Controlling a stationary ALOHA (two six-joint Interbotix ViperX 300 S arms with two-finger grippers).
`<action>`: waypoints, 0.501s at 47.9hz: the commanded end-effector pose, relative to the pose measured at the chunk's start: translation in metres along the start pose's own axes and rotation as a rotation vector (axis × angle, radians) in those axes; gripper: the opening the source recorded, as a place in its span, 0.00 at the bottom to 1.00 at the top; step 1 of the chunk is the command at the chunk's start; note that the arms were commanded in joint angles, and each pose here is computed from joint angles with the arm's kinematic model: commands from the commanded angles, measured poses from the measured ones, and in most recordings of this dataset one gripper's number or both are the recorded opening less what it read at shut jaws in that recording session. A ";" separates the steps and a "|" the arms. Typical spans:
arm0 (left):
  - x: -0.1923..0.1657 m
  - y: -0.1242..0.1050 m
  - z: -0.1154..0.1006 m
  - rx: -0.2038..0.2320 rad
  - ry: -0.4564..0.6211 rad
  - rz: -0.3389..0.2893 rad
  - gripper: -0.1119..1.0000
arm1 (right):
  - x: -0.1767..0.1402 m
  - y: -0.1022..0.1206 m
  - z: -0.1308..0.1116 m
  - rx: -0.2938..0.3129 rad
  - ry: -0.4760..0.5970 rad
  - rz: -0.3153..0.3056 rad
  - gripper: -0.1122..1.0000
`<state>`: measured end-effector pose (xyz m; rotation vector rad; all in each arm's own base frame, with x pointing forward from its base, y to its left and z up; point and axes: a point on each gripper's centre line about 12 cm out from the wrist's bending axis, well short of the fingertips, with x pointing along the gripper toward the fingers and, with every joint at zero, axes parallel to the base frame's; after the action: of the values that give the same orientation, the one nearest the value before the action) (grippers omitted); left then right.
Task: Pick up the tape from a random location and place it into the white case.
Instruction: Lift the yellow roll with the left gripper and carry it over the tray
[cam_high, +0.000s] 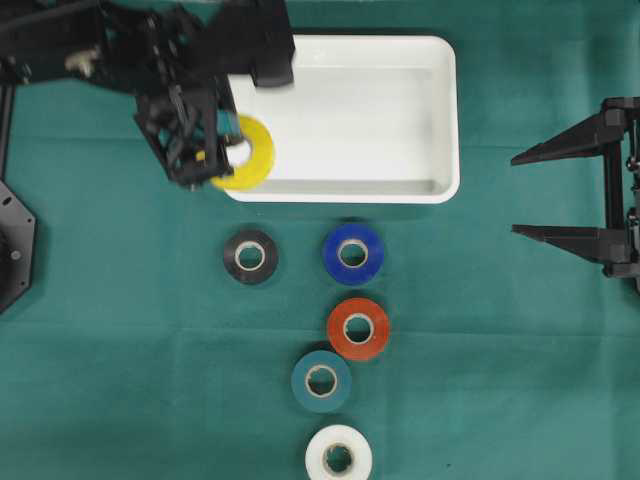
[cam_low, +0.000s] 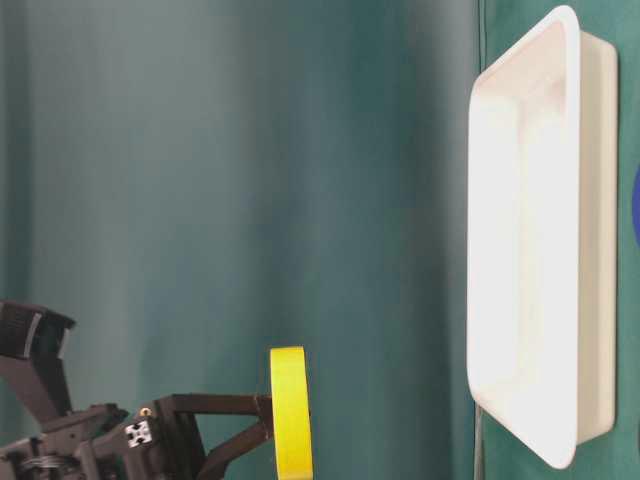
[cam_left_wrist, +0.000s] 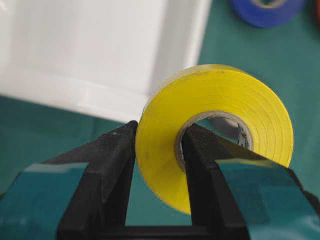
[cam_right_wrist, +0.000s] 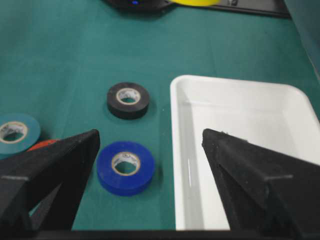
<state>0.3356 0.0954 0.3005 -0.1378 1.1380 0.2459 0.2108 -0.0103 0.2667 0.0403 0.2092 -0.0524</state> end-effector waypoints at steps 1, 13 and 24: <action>-0.014 0.013 0.002 -0.031 -0.051 0.018 0.31 | 0.001 0.001 0.011 -0.002 -0.026 0.002 0.92; -0.013 0.025 -0.005 -0.063 -0.054 0.034 0.31 | 0.001 0.001 0.012 -0.002 -0.028 0.002 0.92; -0.013 0.025 -0.008 -0.066 -0.052 0.033 0.31 | 0.001 0.001 0.012 -0.003 -0.029 0.003 0.92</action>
<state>0.3194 0.1151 0.2951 -0.1778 1.1296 0.3065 0.2108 -0.0103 0.2667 0.0403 0.2092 -0.0524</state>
